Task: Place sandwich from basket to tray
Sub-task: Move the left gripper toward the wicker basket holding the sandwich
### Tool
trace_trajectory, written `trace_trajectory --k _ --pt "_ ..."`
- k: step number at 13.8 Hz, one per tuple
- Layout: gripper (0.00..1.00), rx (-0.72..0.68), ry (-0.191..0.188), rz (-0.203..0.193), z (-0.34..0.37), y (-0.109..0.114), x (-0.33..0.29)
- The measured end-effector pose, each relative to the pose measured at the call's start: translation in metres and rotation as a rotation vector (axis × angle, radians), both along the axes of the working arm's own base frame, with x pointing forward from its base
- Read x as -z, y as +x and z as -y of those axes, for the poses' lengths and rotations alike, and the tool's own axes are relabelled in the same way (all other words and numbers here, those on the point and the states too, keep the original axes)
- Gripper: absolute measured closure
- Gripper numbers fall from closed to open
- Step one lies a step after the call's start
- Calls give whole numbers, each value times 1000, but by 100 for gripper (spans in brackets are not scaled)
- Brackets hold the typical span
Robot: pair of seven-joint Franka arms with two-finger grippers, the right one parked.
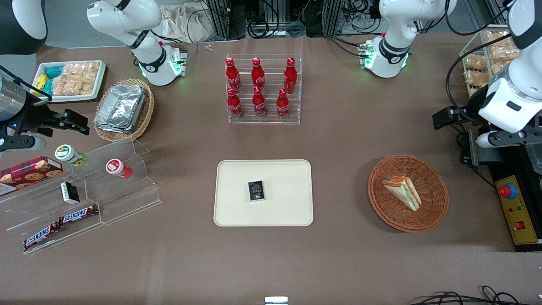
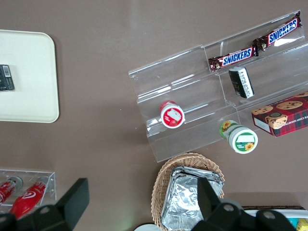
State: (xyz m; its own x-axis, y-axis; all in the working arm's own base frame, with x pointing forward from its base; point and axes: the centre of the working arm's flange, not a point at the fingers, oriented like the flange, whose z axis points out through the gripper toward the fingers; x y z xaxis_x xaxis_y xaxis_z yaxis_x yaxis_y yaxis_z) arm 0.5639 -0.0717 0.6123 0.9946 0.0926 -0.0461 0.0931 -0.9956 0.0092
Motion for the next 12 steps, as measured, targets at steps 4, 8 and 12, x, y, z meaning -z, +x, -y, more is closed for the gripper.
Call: trace_trajectory --k 4,8,12 --pt "0 -3 2 -13 0 -1 1" --pt "0 -54 9 -31 -2 -2 8" --pt "0 -154 19 -55 -4 -1 29"
